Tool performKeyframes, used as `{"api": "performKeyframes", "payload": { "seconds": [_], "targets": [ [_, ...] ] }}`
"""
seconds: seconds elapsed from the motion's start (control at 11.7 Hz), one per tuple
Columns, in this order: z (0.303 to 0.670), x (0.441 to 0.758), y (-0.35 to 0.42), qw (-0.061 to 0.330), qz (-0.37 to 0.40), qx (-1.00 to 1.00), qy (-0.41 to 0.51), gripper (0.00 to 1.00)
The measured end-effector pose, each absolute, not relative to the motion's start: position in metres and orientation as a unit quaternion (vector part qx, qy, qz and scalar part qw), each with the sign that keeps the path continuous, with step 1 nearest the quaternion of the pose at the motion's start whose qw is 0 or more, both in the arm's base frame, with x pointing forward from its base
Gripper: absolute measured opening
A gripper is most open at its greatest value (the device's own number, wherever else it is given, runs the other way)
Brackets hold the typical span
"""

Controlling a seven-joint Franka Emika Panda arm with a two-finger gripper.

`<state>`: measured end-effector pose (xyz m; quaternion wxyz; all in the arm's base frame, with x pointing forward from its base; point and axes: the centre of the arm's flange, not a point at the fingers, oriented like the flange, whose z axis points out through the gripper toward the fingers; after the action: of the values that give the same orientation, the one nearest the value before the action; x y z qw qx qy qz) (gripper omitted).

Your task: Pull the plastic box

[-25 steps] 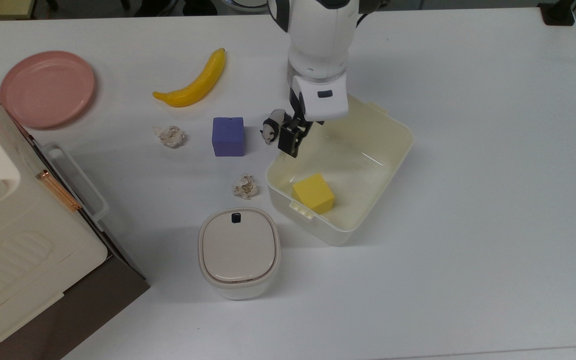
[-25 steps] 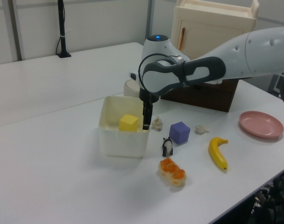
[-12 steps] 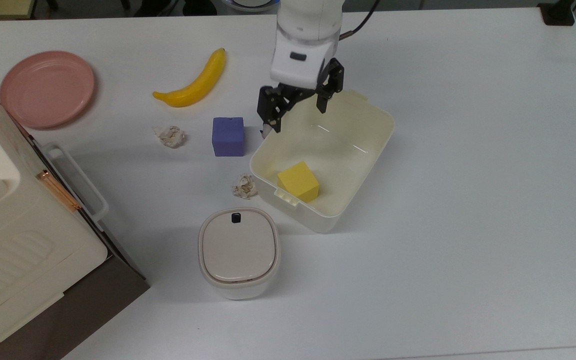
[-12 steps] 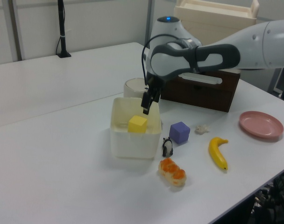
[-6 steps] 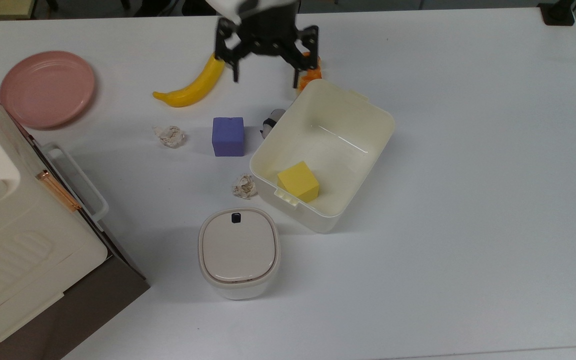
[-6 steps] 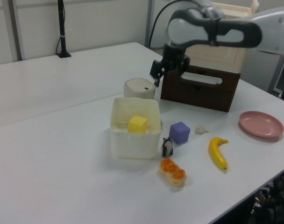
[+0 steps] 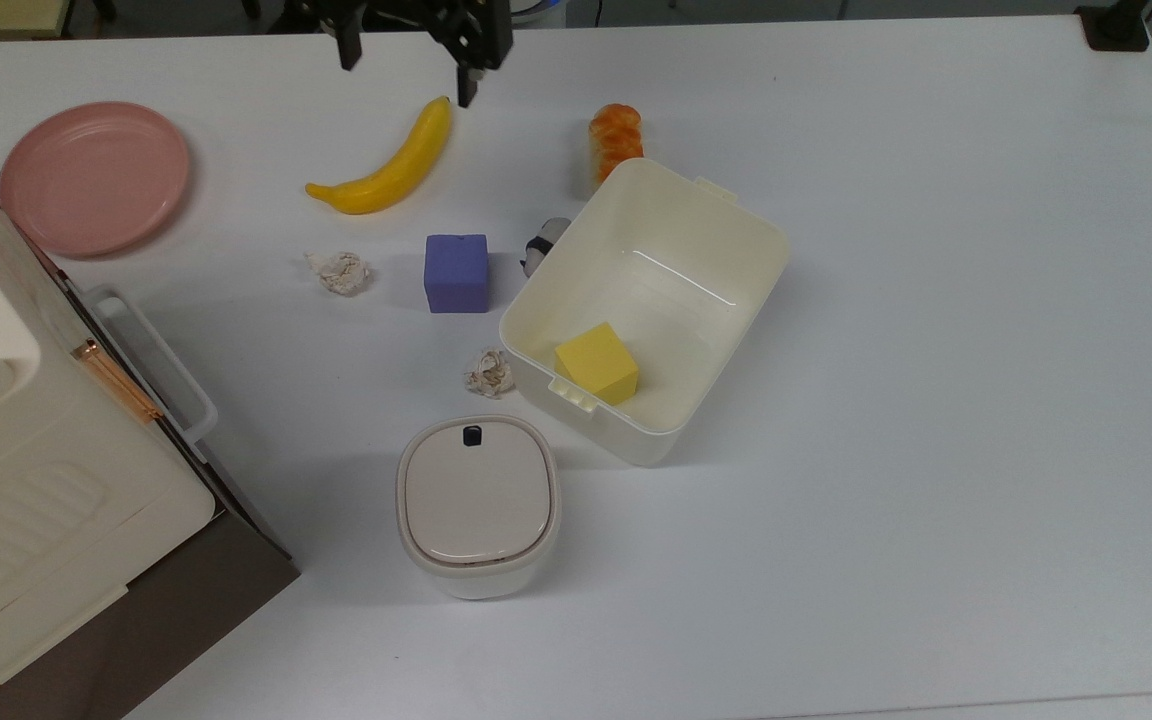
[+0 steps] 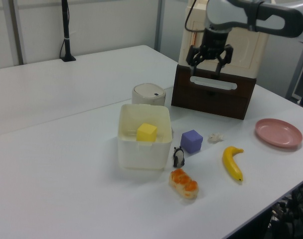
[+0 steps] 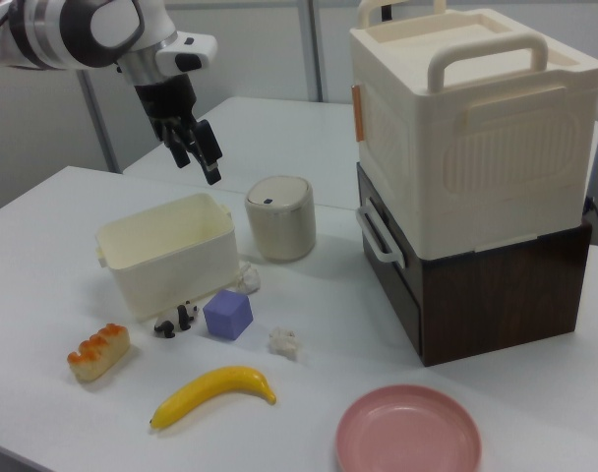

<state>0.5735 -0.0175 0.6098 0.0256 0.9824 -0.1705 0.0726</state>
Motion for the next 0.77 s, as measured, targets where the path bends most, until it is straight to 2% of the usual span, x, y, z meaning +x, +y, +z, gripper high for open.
{"api": "performKeyframes", "payload": {
  "seconds": [0.77],
  "targets": [
    [0.6123,0.5729,-0.016,0.021,0.073,0.982,-0.17,1.0]
  ]
}}
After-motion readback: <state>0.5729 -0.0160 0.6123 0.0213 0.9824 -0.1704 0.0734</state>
